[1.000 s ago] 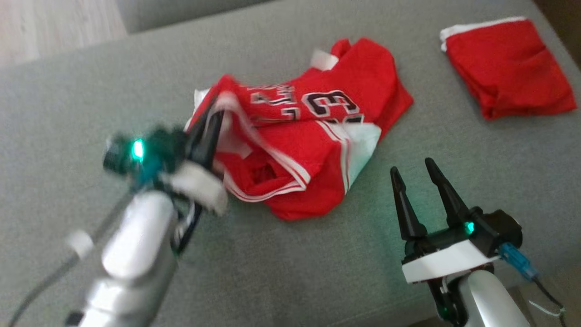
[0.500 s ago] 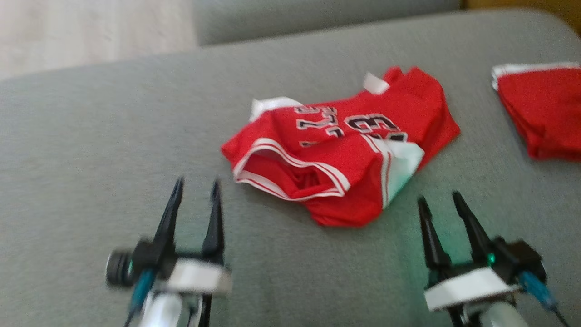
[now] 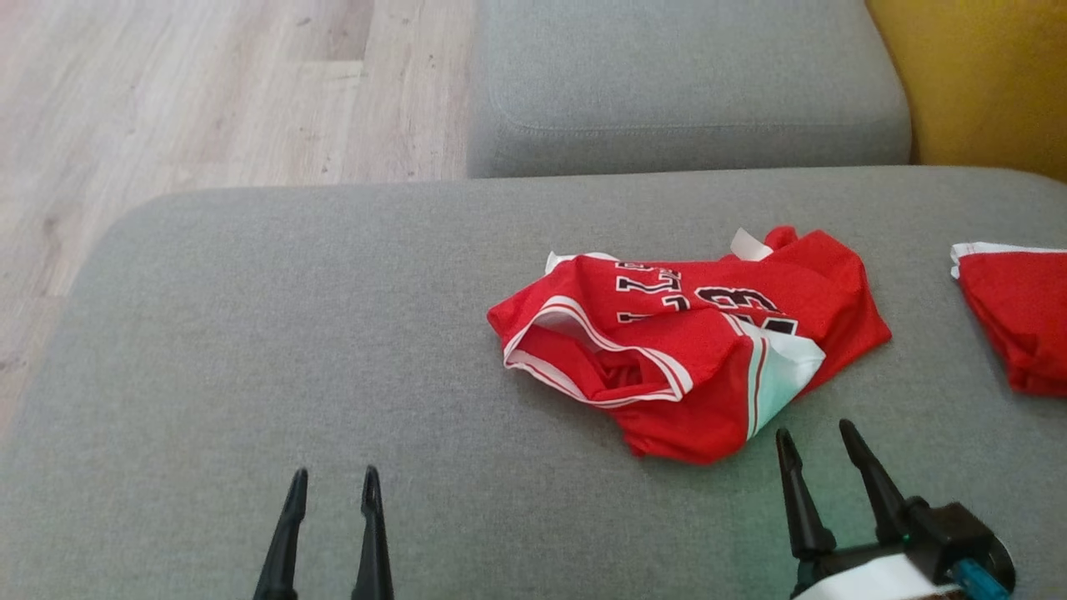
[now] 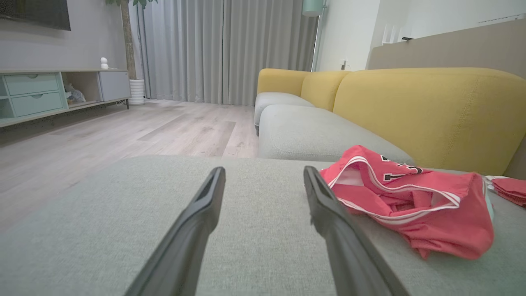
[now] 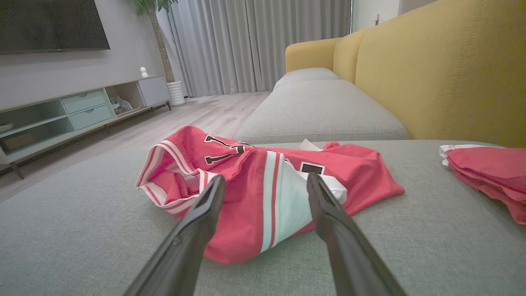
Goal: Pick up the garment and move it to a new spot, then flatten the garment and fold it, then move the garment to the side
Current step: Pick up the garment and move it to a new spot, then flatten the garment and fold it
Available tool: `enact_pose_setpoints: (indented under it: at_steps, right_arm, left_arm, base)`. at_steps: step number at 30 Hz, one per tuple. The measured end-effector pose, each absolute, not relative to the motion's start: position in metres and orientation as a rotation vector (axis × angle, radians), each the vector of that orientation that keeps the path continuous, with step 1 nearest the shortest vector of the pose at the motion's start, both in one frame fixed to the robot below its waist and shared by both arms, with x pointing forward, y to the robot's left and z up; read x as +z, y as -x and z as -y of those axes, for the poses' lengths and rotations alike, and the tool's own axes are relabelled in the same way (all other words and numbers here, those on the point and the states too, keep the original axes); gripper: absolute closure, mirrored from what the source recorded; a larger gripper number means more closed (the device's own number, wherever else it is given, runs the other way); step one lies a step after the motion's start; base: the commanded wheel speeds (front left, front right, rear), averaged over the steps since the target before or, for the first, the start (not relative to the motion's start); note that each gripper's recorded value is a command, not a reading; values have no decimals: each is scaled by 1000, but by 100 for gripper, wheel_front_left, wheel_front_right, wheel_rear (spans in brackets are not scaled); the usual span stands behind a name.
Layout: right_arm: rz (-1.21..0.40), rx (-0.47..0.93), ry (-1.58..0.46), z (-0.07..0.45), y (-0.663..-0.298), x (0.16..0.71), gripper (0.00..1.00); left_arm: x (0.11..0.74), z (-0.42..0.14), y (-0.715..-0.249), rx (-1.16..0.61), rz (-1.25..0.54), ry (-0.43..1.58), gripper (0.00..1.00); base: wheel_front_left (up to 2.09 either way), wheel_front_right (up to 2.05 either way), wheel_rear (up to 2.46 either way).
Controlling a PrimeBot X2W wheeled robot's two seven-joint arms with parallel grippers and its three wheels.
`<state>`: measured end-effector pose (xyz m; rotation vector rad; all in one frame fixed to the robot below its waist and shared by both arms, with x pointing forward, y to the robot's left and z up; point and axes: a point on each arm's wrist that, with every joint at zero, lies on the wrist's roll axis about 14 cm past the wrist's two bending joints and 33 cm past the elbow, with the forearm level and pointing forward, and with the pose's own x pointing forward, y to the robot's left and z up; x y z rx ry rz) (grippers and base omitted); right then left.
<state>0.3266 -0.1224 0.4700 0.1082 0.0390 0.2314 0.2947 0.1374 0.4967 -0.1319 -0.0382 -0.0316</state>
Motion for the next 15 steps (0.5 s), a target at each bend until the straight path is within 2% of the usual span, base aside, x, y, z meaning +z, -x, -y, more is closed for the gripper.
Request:
enact_pose_setpoints:
  at_steps: [15]
  right_arm:
    - [-37, 211, -132, 127, -322, 470, 0]
  left_arm:
    - [500, -133, -293, -38, 47, 118, 0]
  base:
    - [0, 0, 0]
